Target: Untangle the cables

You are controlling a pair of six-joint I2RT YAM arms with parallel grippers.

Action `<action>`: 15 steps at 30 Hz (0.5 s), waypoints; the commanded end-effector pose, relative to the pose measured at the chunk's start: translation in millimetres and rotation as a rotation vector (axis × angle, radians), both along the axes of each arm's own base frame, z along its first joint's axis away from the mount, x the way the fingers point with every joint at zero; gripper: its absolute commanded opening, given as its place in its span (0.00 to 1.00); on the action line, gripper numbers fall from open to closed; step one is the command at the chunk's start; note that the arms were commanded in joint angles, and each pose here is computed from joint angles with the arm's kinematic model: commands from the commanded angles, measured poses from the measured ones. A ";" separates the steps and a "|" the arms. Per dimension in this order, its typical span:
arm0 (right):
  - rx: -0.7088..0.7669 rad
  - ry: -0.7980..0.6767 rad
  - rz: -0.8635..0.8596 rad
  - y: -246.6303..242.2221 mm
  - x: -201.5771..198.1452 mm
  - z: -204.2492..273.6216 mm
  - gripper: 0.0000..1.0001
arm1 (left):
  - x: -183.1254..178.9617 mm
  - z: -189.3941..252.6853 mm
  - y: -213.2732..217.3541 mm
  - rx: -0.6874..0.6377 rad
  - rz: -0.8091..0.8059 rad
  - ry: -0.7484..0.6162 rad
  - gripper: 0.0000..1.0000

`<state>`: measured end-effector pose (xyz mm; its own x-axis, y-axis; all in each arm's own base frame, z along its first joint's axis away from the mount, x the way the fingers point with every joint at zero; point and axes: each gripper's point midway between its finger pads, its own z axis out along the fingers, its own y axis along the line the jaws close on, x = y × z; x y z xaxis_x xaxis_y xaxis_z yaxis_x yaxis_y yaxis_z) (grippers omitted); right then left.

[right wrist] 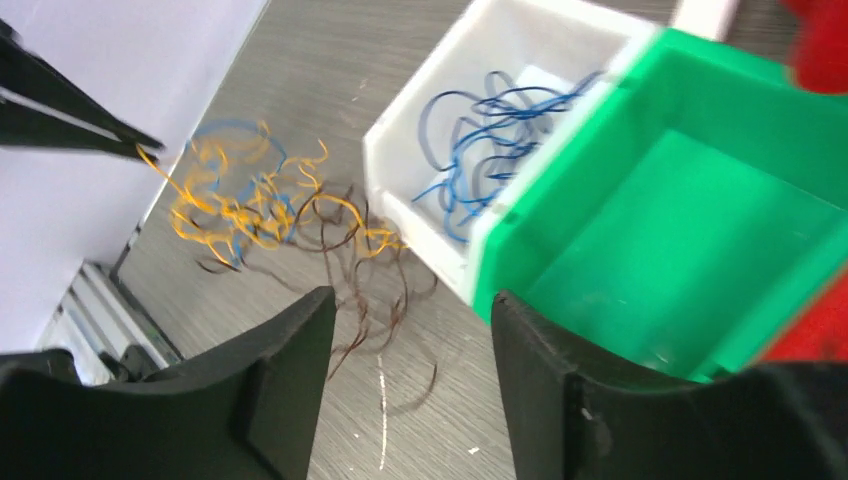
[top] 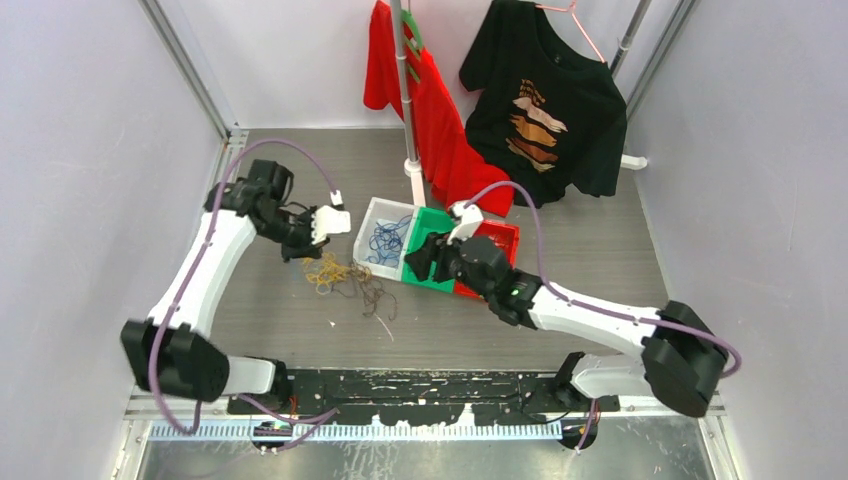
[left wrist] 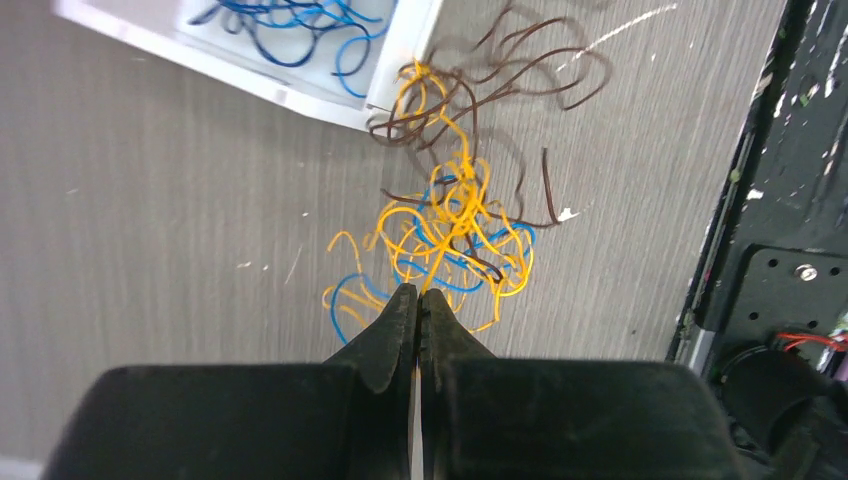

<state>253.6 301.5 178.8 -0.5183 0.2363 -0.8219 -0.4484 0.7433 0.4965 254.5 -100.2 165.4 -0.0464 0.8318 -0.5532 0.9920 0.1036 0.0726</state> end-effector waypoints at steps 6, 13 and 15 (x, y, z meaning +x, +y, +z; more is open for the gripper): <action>0.141 -0.391 0.236 103.0 -20.7 85.0 0.76 | -35.5 62.1 4.5 -0.064 0.233 -0.036 0.00; 0.220 -0.484 0.358 149.1 -45.1 104.7 0.79 | -49.3 78.6 0.4 -0.116 0.313 0.006 0.00; 0.211 -0.490 0.369 158.0 -45.2 101.5 0.78 | -53.0 85.1 -1.9 -0.137 0.325 0.014 0.00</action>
